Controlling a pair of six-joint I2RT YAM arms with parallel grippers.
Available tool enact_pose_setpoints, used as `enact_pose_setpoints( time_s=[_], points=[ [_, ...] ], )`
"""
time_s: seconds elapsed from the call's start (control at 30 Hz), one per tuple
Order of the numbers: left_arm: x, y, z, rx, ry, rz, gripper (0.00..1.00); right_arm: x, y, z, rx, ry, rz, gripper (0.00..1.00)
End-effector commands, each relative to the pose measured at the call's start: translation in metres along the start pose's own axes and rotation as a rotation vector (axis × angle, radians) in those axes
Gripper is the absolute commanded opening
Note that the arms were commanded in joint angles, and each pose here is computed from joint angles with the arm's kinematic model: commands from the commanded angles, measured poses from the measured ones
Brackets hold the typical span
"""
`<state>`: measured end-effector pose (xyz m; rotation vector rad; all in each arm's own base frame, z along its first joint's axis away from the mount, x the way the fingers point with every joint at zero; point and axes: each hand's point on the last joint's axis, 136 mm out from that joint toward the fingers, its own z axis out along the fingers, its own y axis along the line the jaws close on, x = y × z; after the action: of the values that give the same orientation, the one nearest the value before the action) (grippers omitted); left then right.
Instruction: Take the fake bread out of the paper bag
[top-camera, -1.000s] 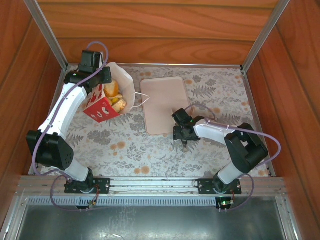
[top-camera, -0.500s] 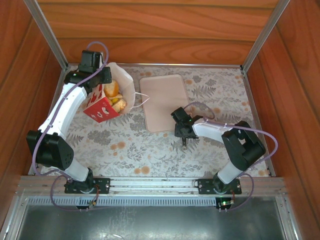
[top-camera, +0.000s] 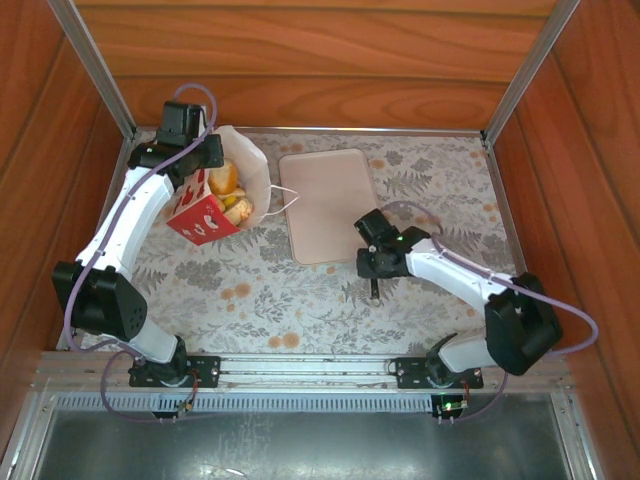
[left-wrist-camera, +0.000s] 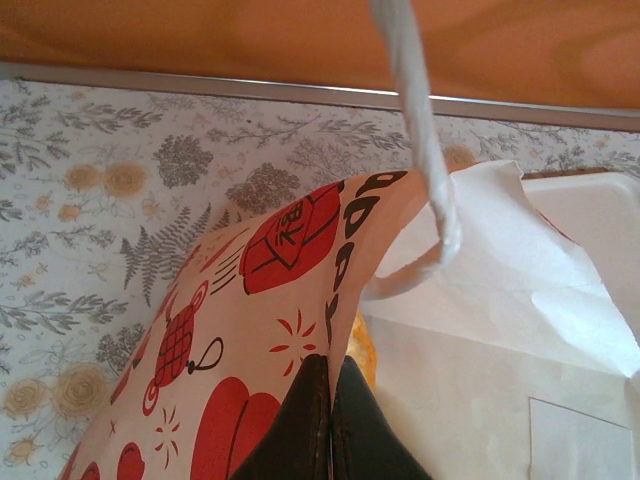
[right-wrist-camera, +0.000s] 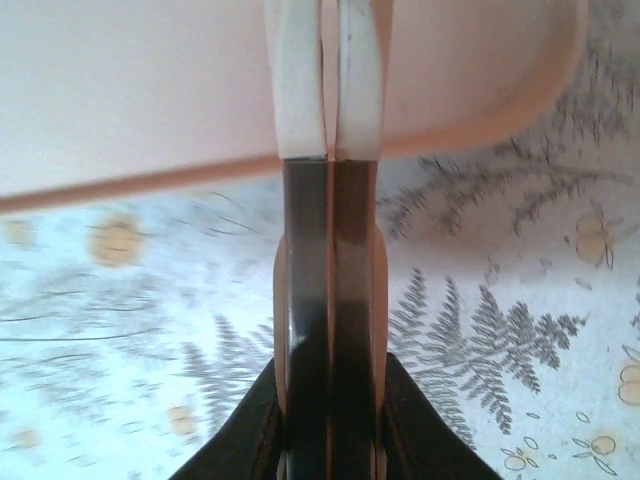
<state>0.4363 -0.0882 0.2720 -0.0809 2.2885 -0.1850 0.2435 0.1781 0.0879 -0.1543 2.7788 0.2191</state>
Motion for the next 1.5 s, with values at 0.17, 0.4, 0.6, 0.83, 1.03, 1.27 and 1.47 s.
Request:
enact_pose_setpoints(
  time_s=[0.17, 0.4, 0.6, 0.83, 1.03, 1.27, 1.47],
  points=[
    [-0.008, -0.011, -0.013, 0.064, -0.056, -0.019, 0.00, -0.049, 0.046, -0.066, -0.249, -0.139, -0.086, 0.09],
    [-0.005, -0.022, -0.010, 0.144, -0.093, -0.012, 0.00, -0.061, 0.079, -0.122, -0.437, -0.166, -0.142, 0.22],
    [-0.004, -0.028, -0.006, 0.177, -0.105, -0.014, 0.00, -0.060, 0.109, -0.161, -0.596, -0.103, -0.189, 0.32],
    [-0.002, -0.032, 0.002, 0.187, -0.099, -0.015, 0.00, -0.066, 0.133, -0.184, -0.699, -0.072, -0.213, 0.39],
    [-0.003, -0.033, 0.007, 0.186, -0.101, -0.011, 0.00, -0.066, 0.144, -0.192, -0.730, -0.048, -0.226, 0.53],
    [-0.006, -0.032, 0.013, 0.173, -0.110, -0.011, 0.00, -0.064, 0.142, -0.192, -0.677, -0.017, -0.213, 0.57],
    [-0.009, -0.032, 0.016, 0.168, -0.117, 0.000, 0.00, -0.060, 0.136, -0.193, -0.617, 0.010, -0.212, 0.54]
  ],
)
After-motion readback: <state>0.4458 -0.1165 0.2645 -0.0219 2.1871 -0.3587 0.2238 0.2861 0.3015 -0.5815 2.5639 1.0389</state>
